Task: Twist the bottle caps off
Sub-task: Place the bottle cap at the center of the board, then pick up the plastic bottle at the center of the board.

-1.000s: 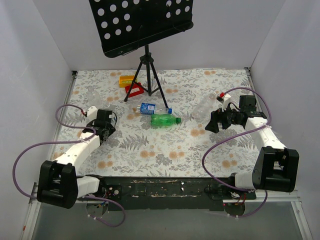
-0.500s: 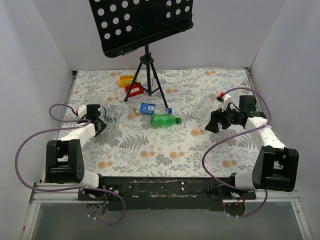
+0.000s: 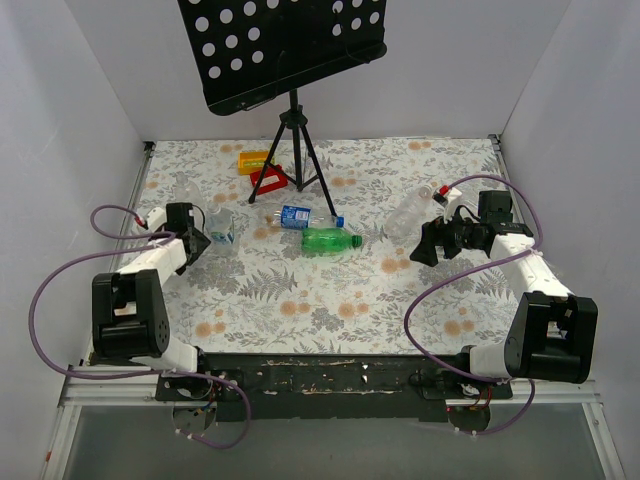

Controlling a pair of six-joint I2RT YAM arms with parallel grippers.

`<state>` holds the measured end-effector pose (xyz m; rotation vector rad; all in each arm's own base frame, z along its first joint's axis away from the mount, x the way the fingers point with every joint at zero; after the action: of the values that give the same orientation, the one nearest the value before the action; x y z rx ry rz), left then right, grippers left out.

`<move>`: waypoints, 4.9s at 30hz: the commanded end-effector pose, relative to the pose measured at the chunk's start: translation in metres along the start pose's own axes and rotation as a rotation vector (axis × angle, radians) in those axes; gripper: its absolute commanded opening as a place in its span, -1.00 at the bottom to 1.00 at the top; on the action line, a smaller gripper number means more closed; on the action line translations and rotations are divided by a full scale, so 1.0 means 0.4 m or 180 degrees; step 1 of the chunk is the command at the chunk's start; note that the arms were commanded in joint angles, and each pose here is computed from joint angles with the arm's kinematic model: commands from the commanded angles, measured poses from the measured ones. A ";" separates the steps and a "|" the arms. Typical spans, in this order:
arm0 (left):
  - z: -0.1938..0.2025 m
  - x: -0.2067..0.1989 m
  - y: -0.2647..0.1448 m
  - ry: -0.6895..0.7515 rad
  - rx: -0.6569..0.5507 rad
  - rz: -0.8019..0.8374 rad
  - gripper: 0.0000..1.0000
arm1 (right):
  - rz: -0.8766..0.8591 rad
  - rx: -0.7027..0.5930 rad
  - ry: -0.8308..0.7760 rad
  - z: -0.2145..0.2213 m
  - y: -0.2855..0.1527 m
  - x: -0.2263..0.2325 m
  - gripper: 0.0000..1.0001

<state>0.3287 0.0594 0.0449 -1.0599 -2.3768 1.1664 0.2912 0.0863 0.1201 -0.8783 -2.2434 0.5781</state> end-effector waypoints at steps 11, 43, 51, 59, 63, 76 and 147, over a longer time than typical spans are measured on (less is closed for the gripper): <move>-0.221 -0.034 -0.391 -0.0138 -0.1025 0.1201 0.96 | -0.0143 -0.0072 -0.0093 -0.022 -0.010 0.017 0.92; 0.349 -0.409 -0.704 0.3819 -0.0700 0.3819 0.96 | -0.0471 -0.0124 -0.0265 -0.022 -0.012 0.058 0.93; 0.401 -0.466 -0.670 0.4748 -0.0789 0.3852 0.96 | -0.0465 -0.0119 -0.0265 -0.022 -0.013 0.056 0.93; 0.419 -0.521 -0.612 0.5489 -0.0924 0.3819 0.96 | -0.0479 -0.0095 -0.0246 -0.019 -0.009 0.054 0.93; 0.406 -0.550 -0.592 0.5517 -0.0919 0.3892 0.96 | -0.0480 -0.0092 -0.0238 -0.017 -0.011 0.056 0.93; 0.398 -0.563 -0.580 0.5548 -0.0970 0.4149 0.96 | -0.0488 -0.0106 -0.0260 -0.021 -0.013 0.059 0.93; 0.402 -0.713 -0.378 0.6089 -0.1016 0.4491 0.88 | -0.0534 -0.0089 -0.0246 -0.021 -0.012 0.062 0.93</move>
<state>0.3603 -0.2942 0.0735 -2.2982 -0.0879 -0.3549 0.2745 0.1008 0.1269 -0.7006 -2.3348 0.5352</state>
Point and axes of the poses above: each gripper's point midway between its finger pads, its own y axis out along the fingers, its own x axis along the line the jaws close on, z = x × y, the point moved 1 cm from there along -y, back along the fingers, and after that the axes turned 9 degrees about y, right-handed, at the moved point
